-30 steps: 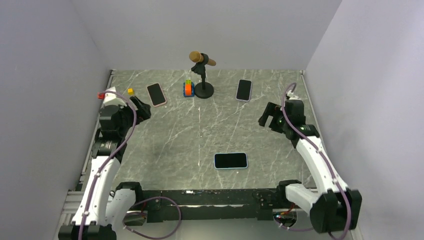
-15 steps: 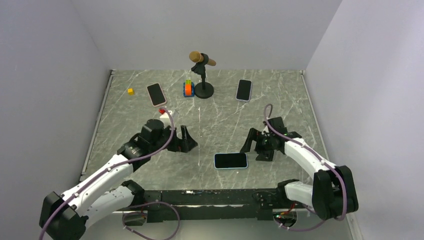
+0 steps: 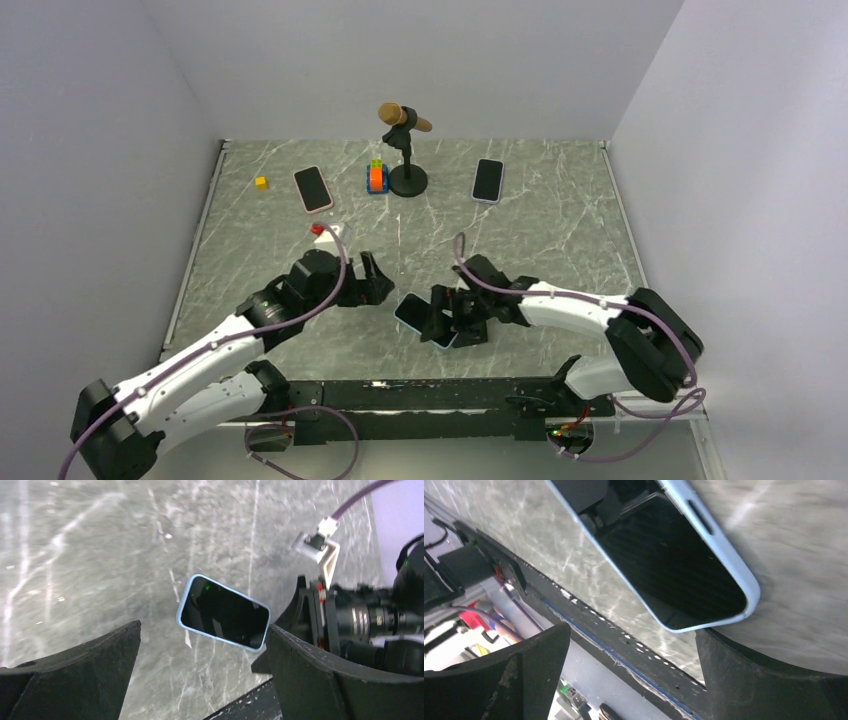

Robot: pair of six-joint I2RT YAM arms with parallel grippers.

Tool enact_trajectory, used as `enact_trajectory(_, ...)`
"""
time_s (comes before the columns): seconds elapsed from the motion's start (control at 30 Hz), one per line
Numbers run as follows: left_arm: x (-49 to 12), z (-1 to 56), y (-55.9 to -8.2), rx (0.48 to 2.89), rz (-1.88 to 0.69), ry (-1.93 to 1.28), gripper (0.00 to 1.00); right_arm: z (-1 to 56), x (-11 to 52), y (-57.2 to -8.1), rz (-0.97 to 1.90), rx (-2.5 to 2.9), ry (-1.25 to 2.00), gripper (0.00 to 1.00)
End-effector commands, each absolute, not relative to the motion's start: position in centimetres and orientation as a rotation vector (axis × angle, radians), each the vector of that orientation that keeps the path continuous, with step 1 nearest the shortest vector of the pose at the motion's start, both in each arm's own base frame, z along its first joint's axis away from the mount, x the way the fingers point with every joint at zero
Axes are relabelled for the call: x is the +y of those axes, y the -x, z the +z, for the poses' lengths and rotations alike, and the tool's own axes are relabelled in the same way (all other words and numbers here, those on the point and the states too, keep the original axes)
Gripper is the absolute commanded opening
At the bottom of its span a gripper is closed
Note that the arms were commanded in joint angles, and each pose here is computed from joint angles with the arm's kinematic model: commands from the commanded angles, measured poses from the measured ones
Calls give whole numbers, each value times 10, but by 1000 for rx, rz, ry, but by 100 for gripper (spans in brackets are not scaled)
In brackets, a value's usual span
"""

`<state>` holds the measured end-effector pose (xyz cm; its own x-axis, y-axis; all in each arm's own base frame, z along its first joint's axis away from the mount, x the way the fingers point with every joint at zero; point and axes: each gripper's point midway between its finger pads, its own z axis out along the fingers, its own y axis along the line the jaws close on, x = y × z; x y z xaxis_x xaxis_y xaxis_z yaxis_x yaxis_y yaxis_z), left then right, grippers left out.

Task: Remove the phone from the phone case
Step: Pick up the phone at the center of the board.

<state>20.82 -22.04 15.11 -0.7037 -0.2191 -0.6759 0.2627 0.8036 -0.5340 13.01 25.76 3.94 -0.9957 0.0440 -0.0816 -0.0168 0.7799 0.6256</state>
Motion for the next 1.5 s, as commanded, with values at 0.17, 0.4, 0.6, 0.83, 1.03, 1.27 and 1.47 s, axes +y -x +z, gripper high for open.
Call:
enact_trajectory(0.17,-153,184,-216,2054,-593,292,99,50,248,-174,423,2729,484,100)
enact_trajectory(0.4,-144,182,-217,2064,-536,318,99,45,249,-196,291,2604,712,100)
enact_trajectory(0.6,-132,181,-217,2069,-461,357,99,42,273,-200,382,2493,956,100)
enact_trajectory(0.83,-121,180,-215,2058,-421,389,99,36,312,-173,546,2494,1016,100)
enact_trajectory(1.03,-119,177,-215,2064,-412,430,99,19,317,-179,270,2540,924,100)
enact_trajectory(1.27,-119,174,-214,2088,-398,424,99,-13,297,-172,-31,2588,1000,99)
enact_trajectory(1.47,-123,166,-211,2113,-418,431,99,-18,297,-165,61,2602,956,68)
